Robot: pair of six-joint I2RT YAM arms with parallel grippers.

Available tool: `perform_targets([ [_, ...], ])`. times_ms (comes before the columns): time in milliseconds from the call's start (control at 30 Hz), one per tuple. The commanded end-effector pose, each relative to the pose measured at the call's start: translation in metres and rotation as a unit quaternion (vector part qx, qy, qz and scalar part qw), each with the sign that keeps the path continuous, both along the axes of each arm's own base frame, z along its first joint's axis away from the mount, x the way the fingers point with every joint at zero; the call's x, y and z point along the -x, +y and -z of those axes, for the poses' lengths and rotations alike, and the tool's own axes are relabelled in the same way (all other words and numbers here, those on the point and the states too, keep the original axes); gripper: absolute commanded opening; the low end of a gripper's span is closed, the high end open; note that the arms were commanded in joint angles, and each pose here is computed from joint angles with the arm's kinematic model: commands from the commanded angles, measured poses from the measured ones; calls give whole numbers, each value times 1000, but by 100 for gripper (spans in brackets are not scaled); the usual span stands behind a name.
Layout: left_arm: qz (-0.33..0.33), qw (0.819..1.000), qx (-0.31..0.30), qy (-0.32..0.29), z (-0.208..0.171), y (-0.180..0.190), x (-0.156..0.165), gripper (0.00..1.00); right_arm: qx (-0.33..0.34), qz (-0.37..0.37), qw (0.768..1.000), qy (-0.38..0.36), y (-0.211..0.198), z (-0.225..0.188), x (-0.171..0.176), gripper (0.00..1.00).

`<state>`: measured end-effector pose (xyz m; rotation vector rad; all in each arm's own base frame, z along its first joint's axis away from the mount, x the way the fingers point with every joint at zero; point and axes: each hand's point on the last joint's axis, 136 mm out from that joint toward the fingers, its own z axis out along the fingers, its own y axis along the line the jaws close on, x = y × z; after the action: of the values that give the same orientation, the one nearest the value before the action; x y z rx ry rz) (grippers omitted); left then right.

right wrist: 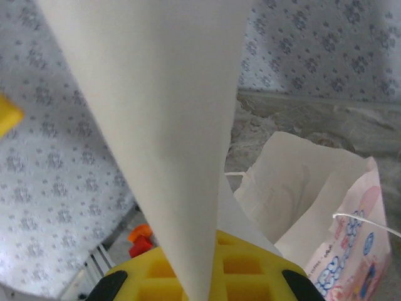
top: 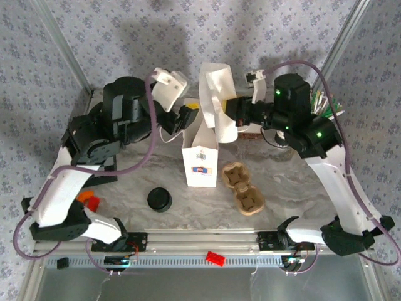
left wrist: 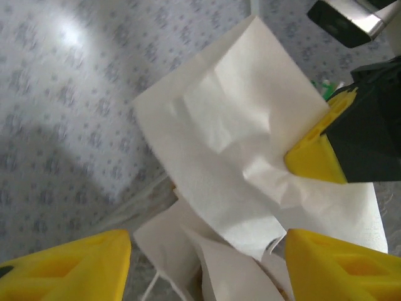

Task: Pack the takeout coffee

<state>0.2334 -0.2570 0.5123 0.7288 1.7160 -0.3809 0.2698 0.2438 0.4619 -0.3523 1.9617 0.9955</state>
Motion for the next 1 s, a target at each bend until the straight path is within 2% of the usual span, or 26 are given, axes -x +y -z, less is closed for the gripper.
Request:
perform_targets([
  [0,-96,990,88,58,10,26,-19,67,-48,78,994,56,4,-7,-18,0],
  [100,-164,971,128,120,46,50,-32,67,-24,123,988,90,7,8,-32,0],
  [233,-178,946,190,191,83,62,-42,66,8,155,981,119,17,29,-41,0],
  [333,-194,935,202,217,102,69,-48,65,35,179,976,118,24,42,-47,0],
  [533,-213,923,202,250,128,74,-56,65,82,203,965,142,41,79,-54,0],
  [967,-218,914,207,272,146,77,-64,65,186,212,948,145,62,130,-60,1],
])
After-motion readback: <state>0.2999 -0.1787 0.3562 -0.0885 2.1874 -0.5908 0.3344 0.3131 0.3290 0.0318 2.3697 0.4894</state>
